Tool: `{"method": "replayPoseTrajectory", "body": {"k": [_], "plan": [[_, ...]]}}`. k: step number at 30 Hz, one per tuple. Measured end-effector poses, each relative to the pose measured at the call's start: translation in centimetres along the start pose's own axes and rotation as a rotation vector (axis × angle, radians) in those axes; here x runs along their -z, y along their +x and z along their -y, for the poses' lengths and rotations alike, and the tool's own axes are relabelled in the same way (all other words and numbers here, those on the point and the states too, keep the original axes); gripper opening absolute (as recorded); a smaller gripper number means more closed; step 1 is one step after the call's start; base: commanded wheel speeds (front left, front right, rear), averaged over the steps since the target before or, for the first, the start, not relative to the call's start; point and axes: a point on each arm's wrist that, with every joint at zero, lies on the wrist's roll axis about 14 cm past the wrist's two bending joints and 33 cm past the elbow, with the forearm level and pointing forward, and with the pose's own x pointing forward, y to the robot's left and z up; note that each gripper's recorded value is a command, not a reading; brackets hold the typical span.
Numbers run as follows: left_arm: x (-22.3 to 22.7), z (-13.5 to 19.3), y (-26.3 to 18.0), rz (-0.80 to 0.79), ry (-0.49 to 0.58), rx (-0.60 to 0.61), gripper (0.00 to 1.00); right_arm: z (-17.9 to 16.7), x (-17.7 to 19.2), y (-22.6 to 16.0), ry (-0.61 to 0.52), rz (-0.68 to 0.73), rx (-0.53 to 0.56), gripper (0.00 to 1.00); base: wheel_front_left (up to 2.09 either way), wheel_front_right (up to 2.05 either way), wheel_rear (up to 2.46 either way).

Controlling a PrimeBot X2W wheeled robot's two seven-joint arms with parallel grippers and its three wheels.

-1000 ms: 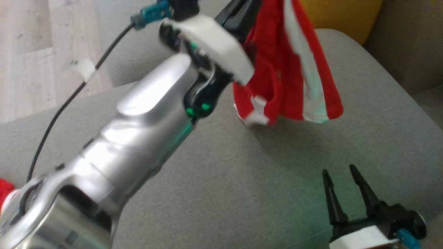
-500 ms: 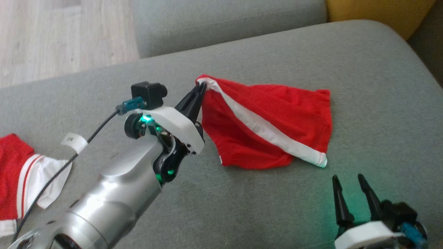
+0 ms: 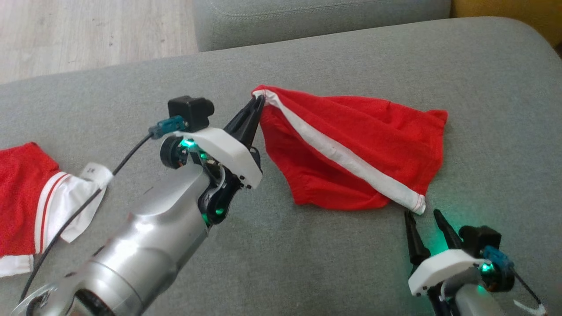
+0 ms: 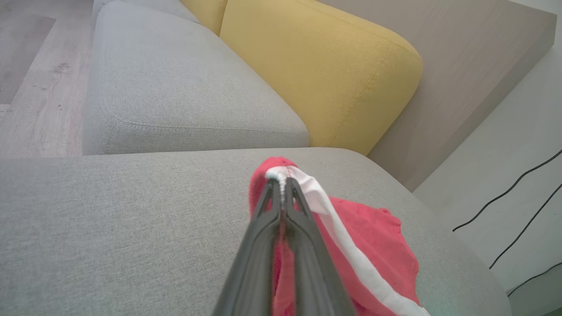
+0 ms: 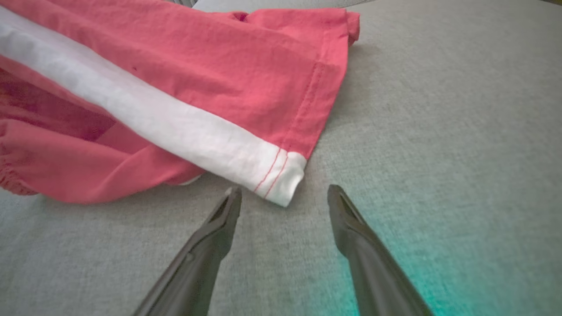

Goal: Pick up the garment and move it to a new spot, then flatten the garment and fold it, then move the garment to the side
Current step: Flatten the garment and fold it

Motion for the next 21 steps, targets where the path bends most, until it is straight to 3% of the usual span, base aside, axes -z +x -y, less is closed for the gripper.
{"method": "replayPoseTrajectory", "body": {"k": [1,3,4,5,6,8,15,21], "plan": [[-0.2,0.0,0.1,0.003,0.001,0.002,0.0,-0.1,-0.1,0.2,0.0,0.0,-0.003,0.98,0.0,0.0,0.0],[-0.5,-0.2,0.1,0.008,0.004,0.001,0.0,-0.2,-0.3,0.6,-0.001,-0.001,-0.007,0.85,0.0,0.0,0.0],[-0.6,-0.4,0.2,0.01,0.006,-0.003,0.0,-0.3,-0.2,0.8,-0.002,-0.006,-0.009,0.72,0.0,0.0,0.0],[-0.6,-0.4,0.2,0.01,0.006,-0.003,0.0,-0.3,-0.2,0.8,-0.002,-0.006,-0.009,0.48,0.0,0.0,0.0],[-0.7,-0.5,0.2,0.012,0.007,-0.005,0.0,-0.4,0.0,0.9,0.004,-0.013,-0.011,0.41,0.0,0.0,0.0],[-0.8,-0.7,0.2,0.013,0.009,-0.009,0.0,-0.6,0.3,1.2,0.018,-0.028,-0.015,0.0,0.0,0.0,0.0],[-1.1,-1.1,0.3,0.025,0.019,-0.01,0.0,-1.1,-0.9,2.3,0.009,-0.005,-0.039,0.0,0.0,0.0,0.0],[-3.1,-0.7,0.3,0.108,0.105,0.03,0.0,-0.3,-7.4,3.0,-0.035,0.187,-0.041,0.0,0.0,0.0,0.0]]}}
